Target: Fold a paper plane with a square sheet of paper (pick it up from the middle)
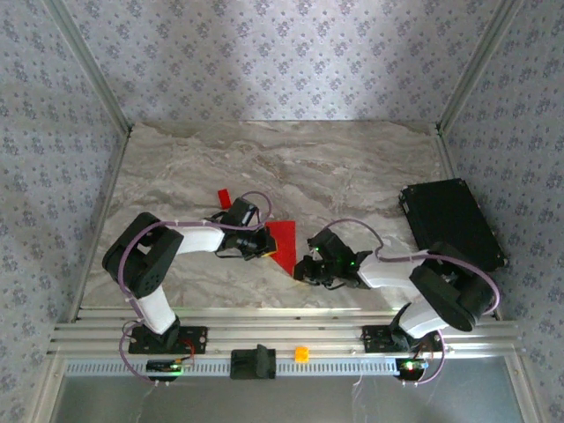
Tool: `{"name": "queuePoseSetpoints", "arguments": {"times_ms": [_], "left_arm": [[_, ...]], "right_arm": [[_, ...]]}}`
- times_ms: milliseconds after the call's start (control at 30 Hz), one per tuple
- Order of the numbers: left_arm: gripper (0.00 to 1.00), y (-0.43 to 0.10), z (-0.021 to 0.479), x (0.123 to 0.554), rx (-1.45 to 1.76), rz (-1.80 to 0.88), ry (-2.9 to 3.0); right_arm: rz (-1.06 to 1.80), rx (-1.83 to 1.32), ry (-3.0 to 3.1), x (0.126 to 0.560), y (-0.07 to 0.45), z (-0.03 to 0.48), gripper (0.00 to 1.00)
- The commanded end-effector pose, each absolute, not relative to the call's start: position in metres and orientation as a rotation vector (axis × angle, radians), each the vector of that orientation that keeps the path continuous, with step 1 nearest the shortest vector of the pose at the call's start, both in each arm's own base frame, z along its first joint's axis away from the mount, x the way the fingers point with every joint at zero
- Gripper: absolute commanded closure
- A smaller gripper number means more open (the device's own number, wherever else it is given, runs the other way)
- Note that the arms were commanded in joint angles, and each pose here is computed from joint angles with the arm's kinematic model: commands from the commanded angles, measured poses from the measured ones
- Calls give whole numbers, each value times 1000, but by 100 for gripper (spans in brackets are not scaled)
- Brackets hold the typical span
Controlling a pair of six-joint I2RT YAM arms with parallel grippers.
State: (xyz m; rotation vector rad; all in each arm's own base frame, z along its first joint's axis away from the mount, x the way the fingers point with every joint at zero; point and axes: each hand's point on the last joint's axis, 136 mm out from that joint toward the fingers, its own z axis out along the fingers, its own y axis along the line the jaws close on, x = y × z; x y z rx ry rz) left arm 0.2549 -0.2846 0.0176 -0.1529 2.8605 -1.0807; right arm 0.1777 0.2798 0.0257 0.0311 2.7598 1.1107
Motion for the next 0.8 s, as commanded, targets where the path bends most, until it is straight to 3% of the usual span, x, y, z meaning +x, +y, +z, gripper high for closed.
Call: {"name": "queuePoseSetpoints", "arguments": {"times_ms": [0, 267, 767], "left_arm": [[99, -259, -17, 245, -222, -889, 2963], [99, -259, -16, 245, -207, -878, 2970], [99, -258, -23, 244, -207, -869, 2989]], "right_arm": [[1145, 3, 2722, 183, 290, 46, 88], [1131, 10, 2772, 199, 310, 27, 86], [1070, 22, 2855, 148, 257, 4, 86]]}}
